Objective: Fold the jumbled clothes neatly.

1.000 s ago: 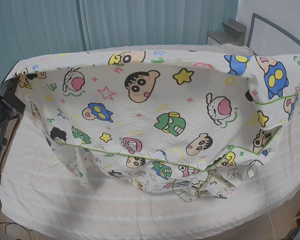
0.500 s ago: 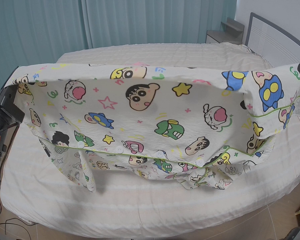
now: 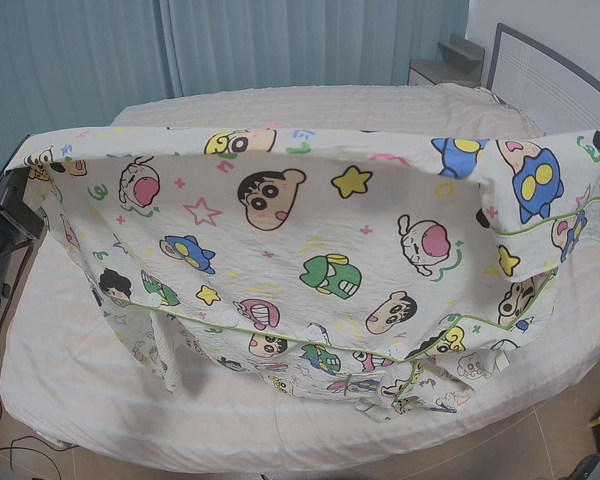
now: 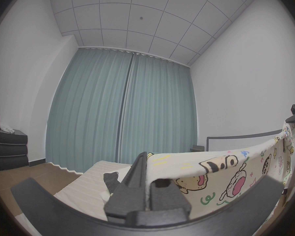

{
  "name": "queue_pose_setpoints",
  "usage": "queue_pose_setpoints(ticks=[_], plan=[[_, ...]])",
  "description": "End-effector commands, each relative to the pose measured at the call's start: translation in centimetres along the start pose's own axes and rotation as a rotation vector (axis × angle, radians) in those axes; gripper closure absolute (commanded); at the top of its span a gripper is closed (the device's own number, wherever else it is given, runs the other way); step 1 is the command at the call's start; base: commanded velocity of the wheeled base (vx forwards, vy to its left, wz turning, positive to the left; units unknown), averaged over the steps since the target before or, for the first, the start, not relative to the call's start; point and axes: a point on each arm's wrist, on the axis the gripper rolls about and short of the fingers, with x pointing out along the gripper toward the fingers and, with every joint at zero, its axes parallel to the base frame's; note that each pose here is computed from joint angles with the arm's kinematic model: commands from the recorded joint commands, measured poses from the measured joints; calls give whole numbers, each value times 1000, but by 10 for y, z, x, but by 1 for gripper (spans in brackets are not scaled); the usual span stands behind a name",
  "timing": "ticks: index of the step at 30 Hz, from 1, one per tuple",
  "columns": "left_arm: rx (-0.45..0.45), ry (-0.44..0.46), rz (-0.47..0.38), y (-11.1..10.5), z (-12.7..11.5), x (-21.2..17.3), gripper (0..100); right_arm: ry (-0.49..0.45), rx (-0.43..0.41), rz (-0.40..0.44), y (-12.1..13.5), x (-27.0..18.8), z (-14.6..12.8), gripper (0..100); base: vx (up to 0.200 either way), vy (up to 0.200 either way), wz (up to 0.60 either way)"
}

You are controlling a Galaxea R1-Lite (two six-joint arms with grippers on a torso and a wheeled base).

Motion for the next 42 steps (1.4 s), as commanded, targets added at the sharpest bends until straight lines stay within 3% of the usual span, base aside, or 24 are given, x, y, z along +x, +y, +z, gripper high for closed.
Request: queue_pose_setpoints(ticks=[1, 42], plan=[[2, 6, 1, 0, -1, 0, 100, 8, 4, -3, -2, 1, -2, 100, 0, 200, 0], [7, 21, 10, 6, -3, -16, 100, 58, 31, -25, -14, 18, -9, 100, 0, 200, 0]])
